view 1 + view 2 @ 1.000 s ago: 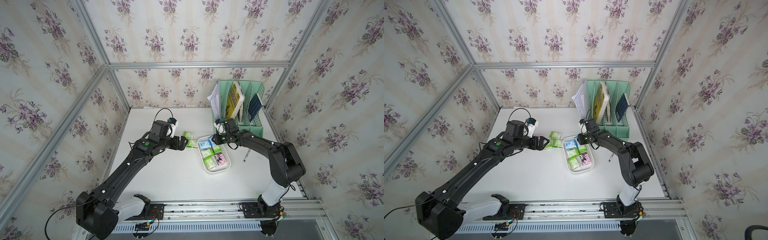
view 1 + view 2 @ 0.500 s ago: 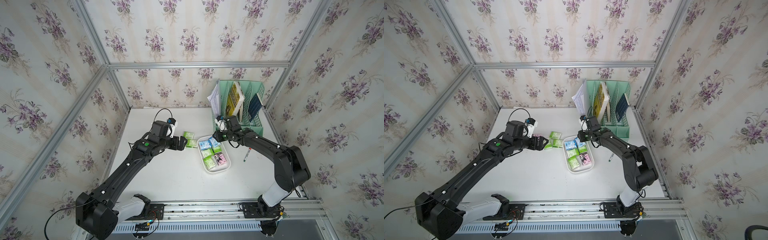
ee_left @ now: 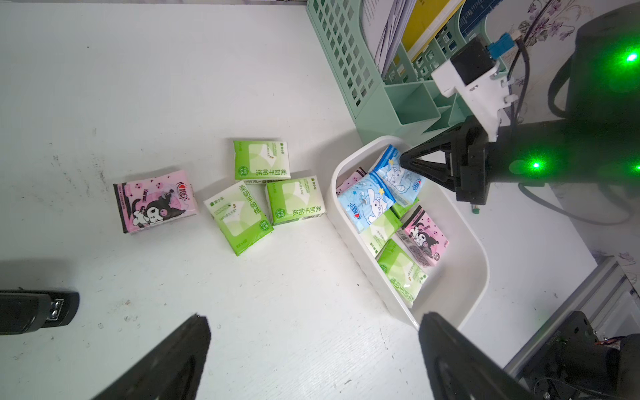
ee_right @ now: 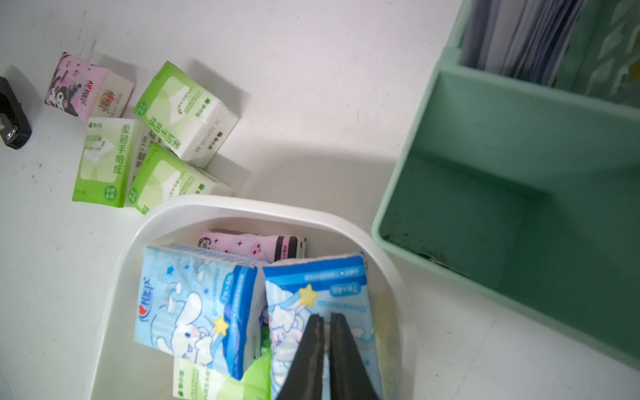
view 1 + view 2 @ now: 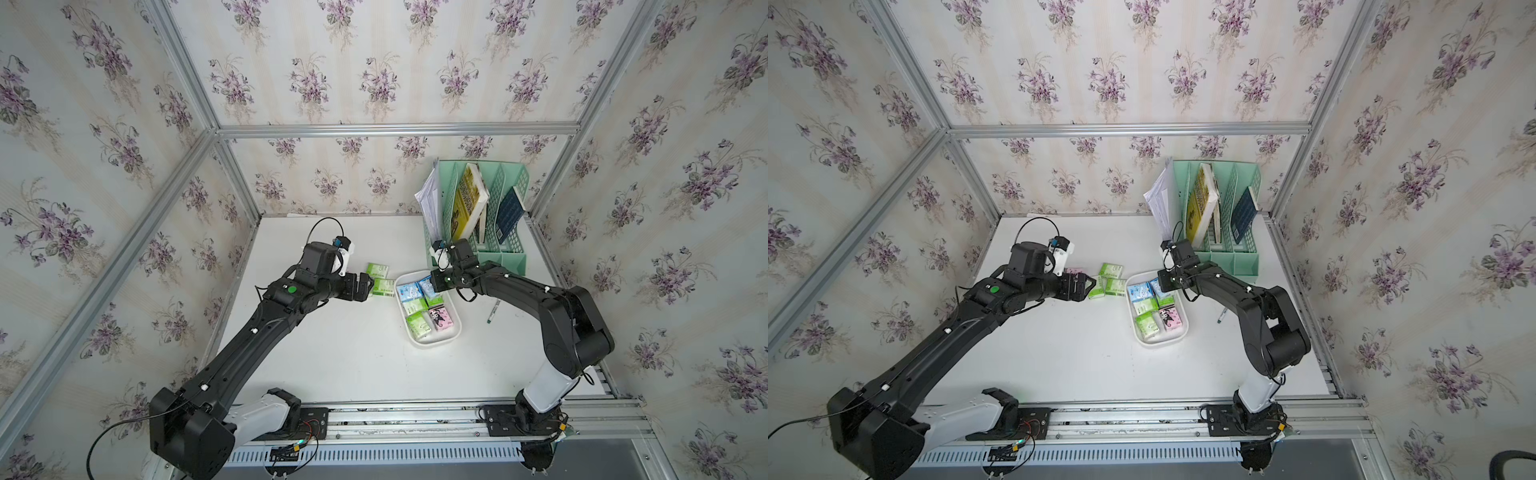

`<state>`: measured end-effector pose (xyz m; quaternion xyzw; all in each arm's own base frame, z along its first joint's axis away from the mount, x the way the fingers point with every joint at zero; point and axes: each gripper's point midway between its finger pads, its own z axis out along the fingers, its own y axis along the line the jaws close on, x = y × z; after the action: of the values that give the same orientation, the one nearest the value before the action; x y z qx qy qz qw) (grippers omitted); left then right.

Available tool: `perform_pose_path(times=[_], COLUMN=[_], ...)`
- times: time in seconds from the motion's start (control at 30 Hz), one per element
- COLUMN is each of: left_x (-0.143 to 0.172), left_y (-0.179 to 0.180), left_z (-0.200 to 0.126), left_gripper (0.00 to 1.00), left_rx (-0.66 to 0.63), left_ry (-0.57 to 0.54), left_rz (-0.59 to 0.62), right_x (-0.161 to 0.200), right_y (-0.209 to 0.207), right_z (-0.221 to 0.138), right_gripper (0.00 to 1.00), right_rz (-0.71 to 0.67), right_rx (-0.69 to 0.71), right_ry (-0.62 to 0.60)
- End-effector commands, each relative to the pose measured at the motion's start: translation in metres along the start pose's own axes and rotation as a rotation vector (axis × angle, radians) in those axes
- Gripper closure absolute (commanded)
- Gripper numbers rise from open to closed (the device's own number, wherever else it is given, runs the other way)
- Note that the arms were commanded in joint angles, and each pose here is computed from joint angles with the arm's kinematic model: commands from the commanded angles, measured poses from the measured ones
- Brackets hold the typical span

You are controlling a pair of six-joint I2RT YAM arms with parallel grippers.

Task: Put the pocket tissues into the storage box
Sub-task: Place the pocket tissues in the storage box, then pick up the pocket tissues from the center of the board.

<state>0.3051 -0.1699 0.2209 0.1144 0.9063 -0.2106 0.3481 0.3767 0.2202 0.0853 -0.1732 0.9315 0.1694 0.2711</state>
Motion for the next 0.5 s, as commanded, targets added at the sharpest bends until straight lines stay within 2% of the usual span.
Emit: perform_pose_path(times=[0.0,0.13,0.2,0.3,0.47], left_x=[-0.001,-0.003,-0.005,-0.003,0.003], left_y=[0.002,0.006,0.015,0.037,0.076], left_z=[-0.002,-0.004,-0.008,-0.013,-0.03], left_gripper=[0.01,0.01,0.01,0.01,0.01], left_rx=[-0.013,-0.039,-0.093,-0.187,-0.275], left_ry=[-0.006,-0.016,-0.03,-0.029,-0.063], left_rz=[0.007,-0.003,-0.028,-0.092,-0.233], right_x=[-0.02,-0.042,-0.05,-0.053,-0.052], right_y=[0.007,0.028,0.046,0.096,0.151], right_z=[-0.015,-0.036,-0.043,-0.045,-0.031], right_gripper=[0.85,0.8,0.73,0.66,0.5], right_rz=[-0.006,-0.032,-0.07,-0.158,-0.176], right_rx=[-0.01,-0.048,-0.068,-0.135,-0.254], right_ry=[-0.072,-0.138,-0.165,-0.192,-0.183])
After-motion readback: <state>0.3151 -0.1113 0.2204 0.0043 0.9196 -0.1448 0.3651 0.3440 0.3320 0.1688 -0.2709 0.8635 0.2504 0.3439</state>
